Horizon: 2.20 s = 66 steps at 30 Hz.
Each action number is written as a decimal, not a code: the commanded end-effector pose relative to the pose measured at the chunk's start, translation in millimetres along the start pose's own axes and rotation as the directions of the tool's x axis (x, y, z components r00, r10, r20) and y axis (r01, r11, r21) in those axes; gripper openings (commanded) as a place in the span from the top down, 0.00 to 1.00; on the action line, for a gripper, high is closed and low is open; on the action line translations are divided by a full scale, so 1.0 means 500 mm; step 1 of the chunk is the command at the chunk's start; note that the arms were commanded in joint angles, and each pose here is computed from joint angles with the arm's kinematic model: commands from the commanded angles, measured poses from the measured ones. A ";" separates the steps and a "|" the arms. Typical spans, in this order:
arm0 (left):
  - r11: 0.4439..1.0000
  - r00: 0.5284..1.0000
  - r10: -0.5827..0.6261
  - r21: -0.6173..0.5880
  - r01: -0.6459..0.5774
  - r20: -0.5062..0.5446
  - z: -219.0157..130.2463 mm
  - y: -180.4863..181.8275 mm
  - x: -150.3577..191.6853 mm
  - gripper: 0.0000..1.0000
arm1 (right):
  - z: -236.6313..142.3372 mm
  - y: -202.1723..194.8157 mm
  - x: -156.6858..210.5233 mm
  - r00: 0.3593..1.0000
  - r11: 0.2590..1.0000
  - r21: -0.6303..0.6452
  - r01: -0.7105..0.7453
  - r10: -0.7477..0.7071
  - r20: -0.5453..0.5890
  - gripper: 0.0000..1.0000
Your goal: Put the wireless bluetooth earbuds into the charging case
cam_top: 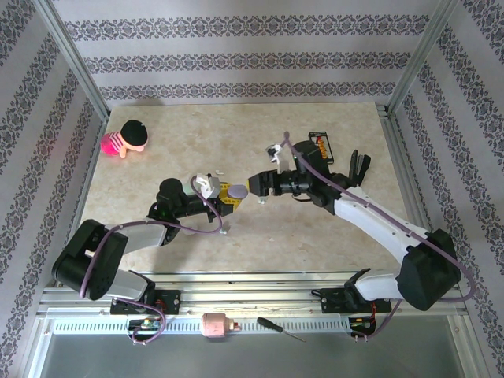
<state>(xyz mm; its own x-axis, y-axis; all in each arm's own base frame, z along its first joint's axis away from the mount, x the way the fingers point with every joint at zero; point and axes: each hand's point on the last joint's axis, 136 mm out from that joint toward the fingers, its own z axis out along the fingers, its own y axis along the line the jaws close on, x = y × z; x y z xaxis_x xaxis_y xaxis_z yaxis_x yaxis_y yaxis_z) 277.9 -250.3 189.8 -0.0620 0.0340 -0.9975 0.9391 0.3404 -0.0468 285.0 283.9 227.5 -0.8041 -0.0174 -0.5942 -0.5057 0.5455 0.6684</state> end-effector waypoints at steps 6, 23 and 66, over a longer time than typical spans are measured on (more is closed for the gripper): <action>0.991 0.974 0.119 -0.086 -0.104 0.195 -0.016 0.013 -0.120 0.77 | -0.018 0.067 -0.027 0.937 0.869 -0.363 -0.336 0.347 -0.037 0.34; 0.990 0.961 0.117 -0.103 -0.093 0.252 -0.003 0.026 -0.124 0.77 | 0.021 0.117 -0.036 0.889 0.731 -0.526 -0.435 0.441 -0.123 0.47; 0.768 0.975 -0.096 -0.638 -0.055 -0.200 -0.144 0.143 0.025 0.01 | 0.199 -0.387 -0.099 0.882 0.887 0.080 -0.455 0.436 0.177 0.74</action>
<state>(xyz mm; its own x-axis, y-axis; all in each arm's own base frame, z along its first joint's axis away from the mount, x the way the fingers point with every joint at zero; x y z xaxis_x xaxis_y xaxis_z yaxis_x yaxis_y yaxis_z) 311.2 -178.5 186.7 -0.1099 0.1606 -0.9809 0.6230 0.7800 0.0580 433.7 264.3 84.3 -0.8910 0.3792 -0.2497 -0.0188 0.5187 0.8548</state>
